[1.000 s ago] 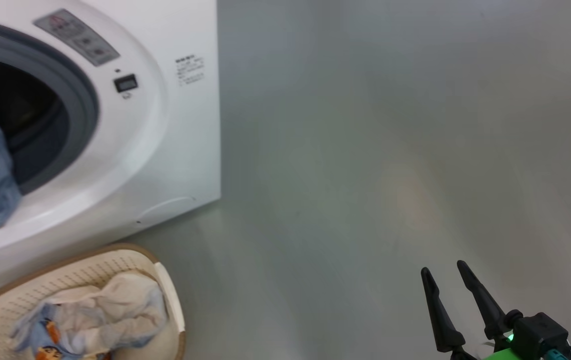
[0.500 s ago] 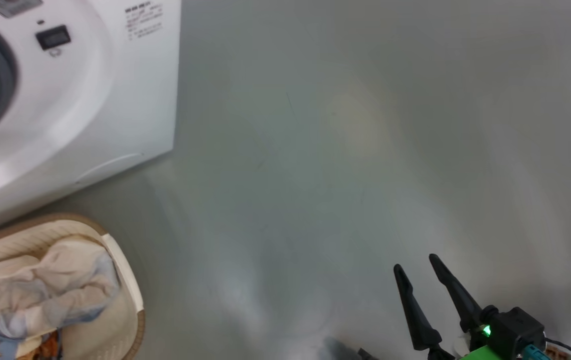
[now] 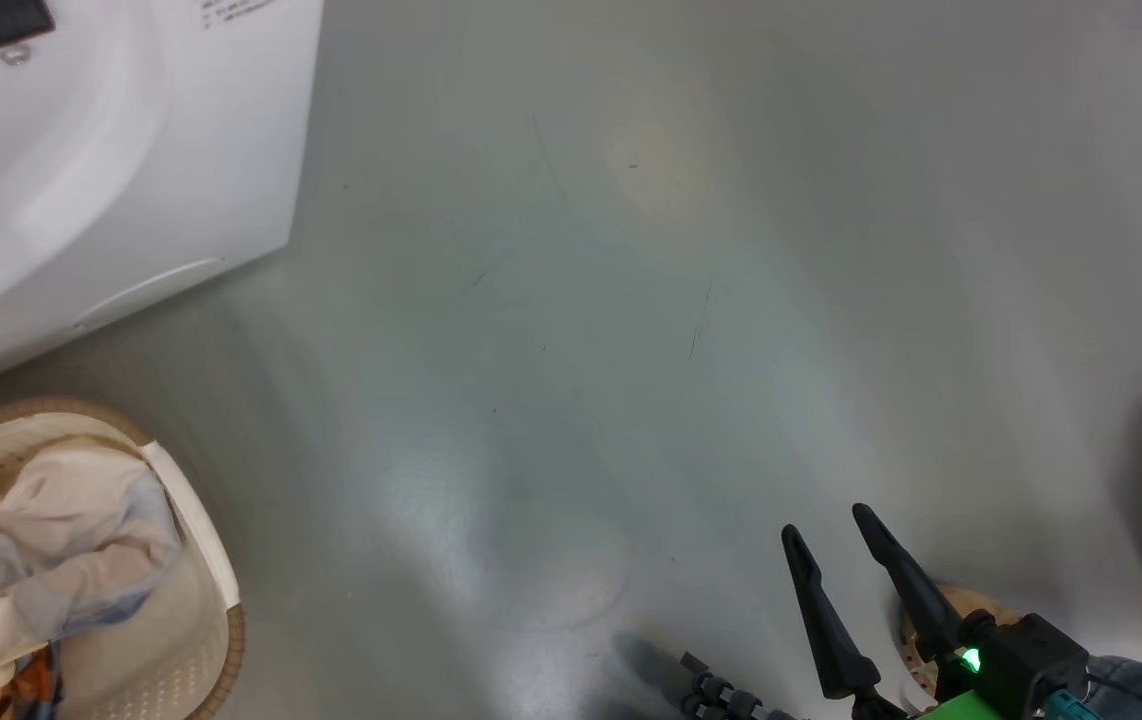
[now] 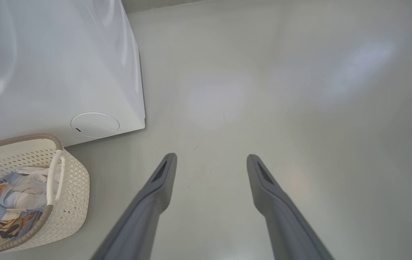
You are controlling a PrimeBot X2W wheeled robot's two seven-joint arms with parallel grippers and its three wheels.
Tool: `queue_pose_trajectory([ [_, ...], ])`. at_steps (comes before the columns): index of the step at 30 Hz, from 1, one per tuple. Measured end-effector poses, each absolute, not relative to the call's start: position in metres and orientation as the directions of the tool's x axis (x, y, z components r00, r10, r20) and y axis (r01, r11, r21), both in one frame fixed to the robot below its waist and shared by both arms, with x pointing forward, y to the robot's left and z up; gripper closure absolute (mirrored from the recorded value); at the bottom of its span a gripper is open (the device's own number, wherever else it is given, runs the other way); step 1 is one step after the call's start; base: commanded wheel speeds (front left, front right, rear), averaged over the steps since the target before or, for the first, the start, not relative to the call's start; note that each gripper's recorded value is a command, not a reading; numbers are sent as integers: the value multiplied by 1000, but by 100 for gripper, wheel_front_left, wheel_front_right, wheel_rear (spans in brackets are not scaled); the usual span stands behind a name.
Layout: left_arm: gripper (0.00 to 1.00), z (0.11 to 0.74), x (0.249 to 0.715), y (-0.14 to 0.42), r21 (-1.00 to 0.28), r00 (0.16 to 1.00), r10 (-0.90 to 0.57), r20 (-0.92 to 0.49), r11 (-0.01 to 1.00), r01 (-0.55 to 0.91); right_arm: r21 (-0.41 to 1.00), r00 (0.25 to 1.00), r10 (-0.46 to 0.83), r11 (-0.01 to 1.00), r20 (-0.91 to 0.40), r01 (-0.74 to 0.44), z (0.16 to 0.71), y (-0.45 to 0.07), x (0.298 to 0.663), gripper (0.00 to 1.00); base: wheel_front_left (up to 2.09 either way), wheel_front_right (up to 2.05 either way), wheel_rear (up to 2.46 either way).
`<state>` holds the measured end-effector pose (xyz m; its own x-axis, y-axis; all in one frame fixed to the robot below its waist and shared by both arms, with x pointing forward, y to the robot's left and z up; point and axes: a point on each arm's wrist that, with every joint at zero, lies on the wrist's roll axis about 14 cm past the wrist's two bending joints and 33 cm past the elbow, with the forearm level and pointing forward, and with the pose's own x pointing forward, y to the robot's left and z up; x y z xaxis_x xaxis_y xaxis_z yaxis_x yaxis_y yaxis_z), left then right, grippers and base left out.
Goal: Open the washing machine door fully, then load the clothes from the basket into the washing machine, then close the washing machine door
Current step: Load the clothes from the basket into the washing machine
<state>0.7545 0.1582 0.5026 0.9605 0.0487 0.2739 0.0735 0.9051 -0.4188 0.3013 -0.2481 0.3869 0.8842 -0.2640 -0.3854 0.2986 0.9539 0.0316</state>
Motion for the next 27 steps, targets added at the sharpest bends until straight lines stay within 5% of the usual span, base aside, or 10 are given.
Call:
queue_pose_trajectory([
  [11, 100, 456, 755, 156, -341, 988, 13, 153, 939, 41, 55, 880, -248, 954, -404, 294, 379, -243, 306, 0, 0, 0, 0],
  [12, 87, 452, 754, 155, -322, 990, 3, 139, 946, 42, 58, 881, -245, 955, -405, 292, 378, -243, 306, 0, 0, 0, 0],
  [13, 52, 447, 753, 153, -308, 993, -6, 119, 950, 43, 60, 882, -241, 955, -404, 289, 378, -242, 307, 0, 0, 0, 0],
  [14, 0, 441, 752, 152, -289, 995, -11, 94, 956, 38, 62, 884, -239, 956, -401, 287, 378, -242, 308, 0, 0, 0, 0],
  [27, 0, 422, 729, 136, -137, 996, -46, -73, 990, 36, 90, 910, -208, 963, -359, 255, 387, -235, 314, 0, 0, 0, 0],
])
